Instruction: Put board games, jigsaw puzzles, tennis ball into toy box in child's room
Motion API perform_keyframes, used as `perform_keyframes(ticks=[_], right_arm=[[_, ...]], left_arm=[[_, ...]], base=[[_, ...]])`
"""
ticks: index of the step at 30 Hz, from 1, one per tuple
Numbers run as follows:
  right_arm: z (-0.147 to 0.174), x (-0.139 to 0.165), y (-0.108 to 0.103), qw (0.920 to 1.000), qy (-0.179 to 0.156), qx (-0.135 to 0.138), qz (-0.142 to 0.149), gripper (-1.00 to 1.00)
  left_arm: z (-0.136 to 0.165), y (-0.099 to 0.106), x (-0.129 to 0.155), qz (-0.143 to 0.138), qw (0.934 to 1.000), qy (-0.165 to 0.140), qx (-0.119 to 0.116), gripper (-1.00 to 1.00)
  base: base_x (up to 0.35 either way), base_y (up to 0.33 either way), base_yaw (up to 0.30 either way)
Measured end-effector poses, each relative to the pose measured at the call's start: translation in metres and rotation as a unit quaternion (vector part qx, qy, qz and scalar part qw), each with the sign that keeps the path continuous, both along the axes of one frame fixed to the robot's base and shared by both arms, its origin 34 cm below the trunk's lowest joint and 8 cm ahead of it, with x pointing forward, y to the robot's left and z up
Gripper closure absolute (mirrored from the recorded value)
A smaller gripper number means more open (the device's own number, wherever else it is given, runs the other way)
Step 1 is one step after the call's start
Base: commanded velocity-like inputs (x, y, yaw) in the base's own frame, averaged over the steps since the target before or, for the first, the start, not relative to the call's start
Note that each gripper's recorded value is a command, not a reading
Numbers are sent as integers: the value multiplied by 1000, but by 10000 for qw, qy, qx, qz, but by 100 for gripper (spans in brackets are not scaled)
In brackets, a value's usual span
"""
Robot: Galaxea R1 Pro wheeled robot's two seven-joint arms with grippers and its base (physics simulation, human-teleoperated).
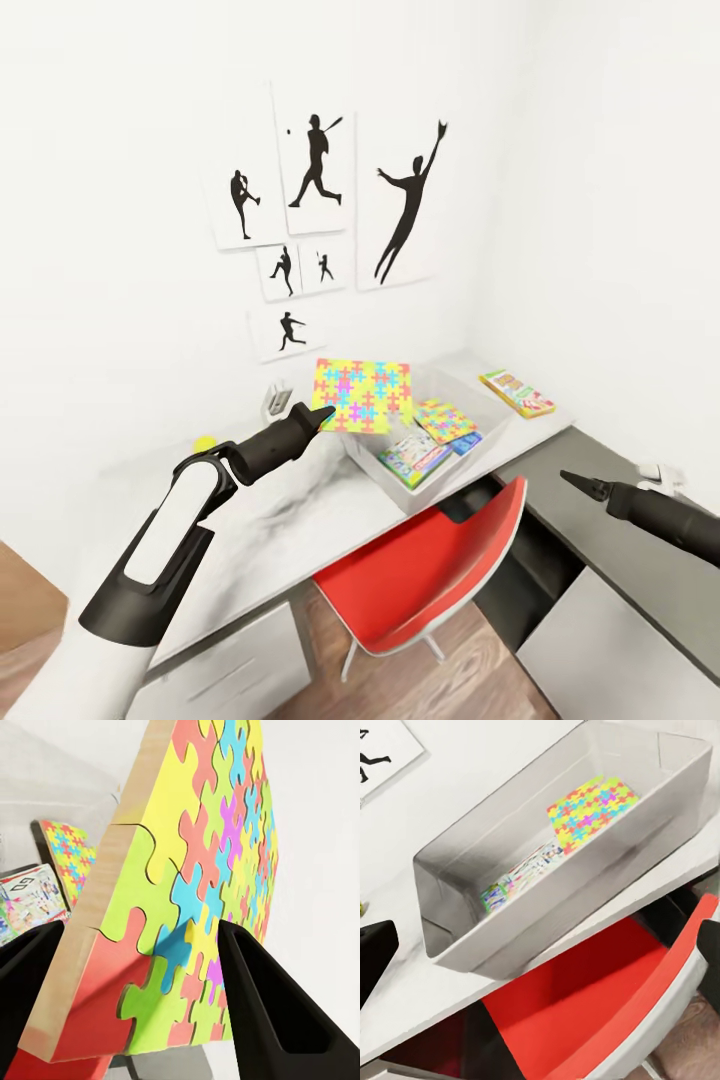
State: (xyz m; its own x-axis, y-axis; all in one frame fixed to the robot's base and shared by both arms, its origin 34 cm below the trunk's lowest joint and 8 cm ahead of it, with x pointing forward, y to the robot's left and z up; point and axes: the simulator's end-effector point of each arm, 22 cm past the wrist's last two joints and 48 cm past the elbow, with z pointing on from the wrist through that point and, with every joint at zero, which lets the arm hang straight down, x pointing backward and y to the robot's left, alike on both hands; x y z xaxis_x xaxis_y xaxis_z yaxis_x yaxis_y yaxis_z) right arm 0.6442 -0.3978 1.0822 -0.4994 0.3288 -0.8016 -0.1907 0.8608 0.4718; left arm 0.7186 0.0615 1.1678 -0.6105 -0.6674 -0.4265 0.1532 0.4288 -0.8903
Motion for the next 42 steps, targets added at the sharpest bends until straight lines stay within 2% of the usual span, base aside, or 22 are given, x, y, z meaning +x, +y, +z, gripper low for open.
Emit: perform_keyframes(ticks=[9,14,19,32,42], right_arm=[[0,0,0,10000,0,2,0,-100],[0,0,0,10000,1,2,0,-100],[0,0,0,10000,2,3,-1,-100],[0,0,0,10000,2,0,-2,-100],[0,0,0,10000,1,1,-1,-100]], left_arm=[[9,-2,3,-1,10000,-75,-19,100],[20,-26,0,-111,9996,-71,-259,100],[30,-40,-1,-173,9990,-104,-401,100],[33,-45,0,-185,9989,-99,-425,100],[31,-45,0,-183,9989,-84,-419,100]], base=[[200,-255,253],[107,-90,99],[30,-25,28],[5,-16,5],[2,-212,0]])
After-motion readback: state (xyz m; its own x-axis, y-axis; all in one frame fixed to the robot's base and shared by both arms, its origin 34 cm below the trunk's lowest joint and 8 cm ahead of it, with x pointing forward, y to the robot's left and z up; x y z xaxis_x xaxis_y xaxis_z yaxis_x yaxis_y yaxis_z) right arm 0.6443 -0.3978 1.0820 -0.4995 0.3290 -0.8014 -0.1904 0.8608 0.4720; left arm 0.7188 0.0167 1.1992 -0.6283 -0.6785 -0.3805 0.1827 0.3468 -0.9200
